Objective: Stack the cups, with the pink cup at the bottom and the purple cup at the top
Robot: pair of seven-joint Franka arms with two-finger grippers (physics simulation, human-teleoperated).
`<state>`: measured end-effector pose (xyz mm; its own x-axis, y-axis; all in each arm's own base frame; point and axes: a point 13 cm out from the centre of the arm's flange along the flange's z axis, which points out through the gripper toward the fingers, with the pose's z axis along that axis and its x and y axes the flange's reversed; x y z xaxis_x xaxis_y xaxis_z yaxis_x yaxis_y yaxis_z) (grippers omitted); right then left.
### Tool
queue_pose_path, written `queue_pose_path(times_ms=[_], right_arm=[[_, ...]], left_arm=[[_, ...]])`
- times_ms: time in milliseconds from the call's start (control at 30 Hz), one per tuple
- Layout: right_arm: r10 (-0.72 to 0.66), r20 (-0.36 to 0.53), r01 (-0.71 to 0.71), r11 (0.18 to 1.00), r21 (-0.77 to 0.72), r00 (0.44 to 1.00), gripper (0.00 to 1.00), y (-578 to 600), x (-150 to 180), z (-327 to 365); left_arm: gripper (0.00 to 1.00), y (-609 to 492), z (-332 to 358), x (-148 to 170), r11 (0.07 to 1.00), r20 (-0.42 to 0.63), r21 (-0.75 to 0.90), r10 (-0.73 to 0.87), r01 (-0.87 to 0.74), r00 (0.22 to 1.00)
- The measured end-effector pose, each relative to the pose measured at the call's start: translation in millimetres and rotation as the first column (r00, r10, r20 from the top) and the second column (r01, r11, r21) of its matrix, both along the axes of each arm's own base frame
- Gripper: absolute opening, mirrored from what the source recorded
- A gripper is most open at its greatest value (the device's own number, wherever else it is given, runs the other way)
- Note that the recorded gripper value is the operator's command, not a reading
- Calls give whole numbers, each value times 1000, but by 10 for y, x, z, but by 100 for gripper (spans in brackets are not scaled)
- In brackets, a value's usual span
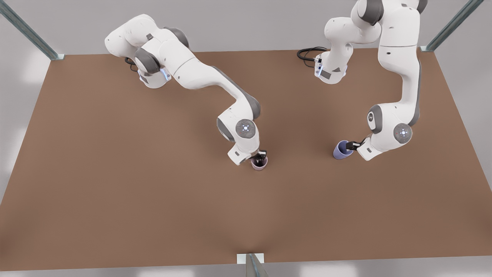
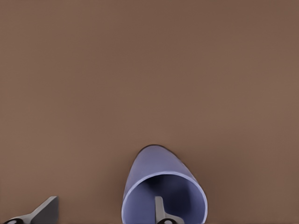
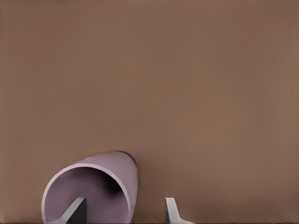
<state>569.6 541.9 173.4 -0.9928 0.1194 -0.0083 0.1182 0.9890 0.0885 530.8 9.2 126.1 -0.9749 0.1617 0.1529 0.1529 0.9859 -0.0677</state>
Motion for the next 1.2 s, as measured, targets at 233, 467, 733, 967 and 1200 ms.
queue_pose_path(times_ms=[233,467,733,967,1200], right_arm=[[-302,23,301,953,38,953,100,-2524,620,1664],[-465,51,468,882,-63,884,100,-5738,557,2421],[-236,76,243,963,-116,969,100,-5752,773,2667],[-154,75,162,980,-114,985,100,-5994,729,2887],[-48,42,53,991,-122,998,100,-5876,704,2814]], left_arm=[[100,16,-228,-93,1000,-25,1,-21,21,999],[61,-6,-313,-113,999,-33,-6,-32,31,999],[40,-60,-305,-110,999,-33,-13,-51,51,998],[28,-86,-273,-95,998,-28,-16,-59,59,998],[21,-249,-121,-11,997,-9,-25,-78,78,997]])
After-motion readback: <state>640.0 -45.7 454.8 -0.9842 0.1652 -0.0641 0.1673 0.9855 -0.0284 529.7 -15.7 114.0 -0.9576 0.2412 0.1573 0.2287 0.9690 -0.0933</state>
